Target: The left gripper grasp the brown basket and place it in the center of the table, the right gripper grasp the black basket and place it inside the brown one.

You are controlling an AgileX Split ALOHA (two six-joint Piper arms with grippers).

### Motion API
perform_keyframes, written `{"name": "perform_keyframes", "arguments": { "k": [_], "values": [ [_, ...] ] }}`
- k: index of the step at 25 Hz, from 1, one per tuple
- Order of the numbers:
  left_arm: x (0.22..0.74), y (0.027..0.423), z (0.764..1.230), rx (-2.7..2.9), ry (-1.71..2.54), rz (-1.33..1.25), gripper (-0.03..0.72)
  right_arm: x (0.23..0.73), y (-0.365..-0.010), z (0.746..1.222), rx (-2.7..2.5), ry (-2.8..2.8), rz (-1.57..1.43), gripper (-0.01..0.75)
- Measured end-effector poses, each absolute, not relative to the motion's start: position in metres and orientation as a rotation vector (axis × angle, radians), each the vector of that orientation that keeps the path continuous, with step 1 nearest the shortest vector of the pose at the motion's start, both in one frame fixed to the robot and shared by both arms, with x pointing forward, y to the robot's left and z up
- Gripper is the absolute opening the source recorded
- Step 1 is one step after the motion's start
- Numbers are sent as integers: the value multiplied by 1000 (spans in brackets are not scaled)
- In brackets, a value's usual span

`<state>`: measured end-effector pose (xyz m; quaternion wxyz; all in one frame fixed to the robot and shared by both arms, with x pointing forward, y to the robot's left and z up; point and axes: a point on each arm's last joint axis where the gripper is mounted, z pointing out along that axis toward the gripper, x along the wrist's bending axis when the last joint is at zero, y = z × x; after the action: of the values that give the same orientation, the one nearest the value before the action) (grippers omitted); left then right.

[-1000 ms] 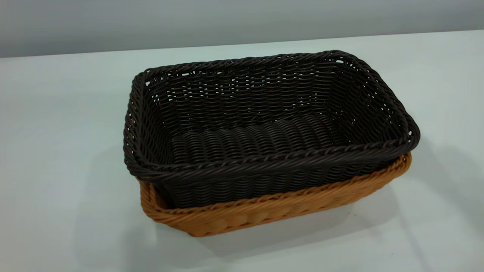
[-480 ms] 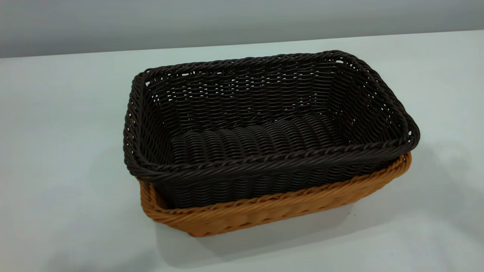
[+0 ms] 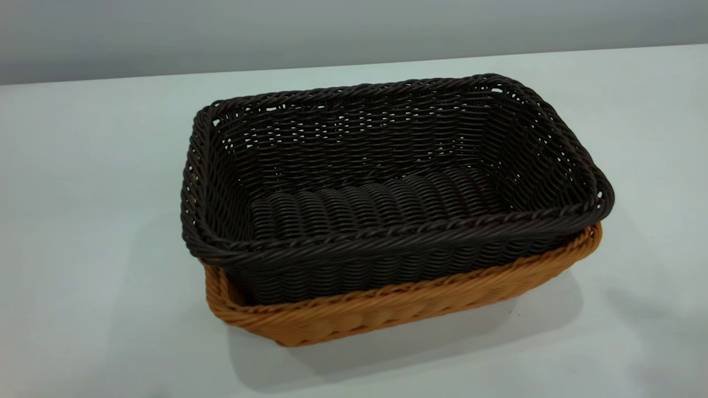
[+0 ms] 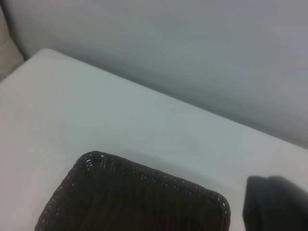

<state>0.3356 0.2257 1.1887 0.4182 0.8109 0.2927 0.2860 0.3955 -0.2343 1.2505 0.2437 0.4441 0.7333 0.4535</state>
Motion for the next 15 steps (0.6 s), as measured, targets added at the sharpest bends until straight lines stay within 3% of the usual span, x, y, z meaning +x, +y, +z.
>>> {"name": "perform_keyframes", "arguments": {
  "k": [8,15],
  "values": [
    [315,248,1162,2019,827,691,21,325,-258,1198,1126,1849,1292,0],
    [304,256,1132,2025,908,617,21,267,-277,1125,1112,1869,1211,0]
  ]
}}
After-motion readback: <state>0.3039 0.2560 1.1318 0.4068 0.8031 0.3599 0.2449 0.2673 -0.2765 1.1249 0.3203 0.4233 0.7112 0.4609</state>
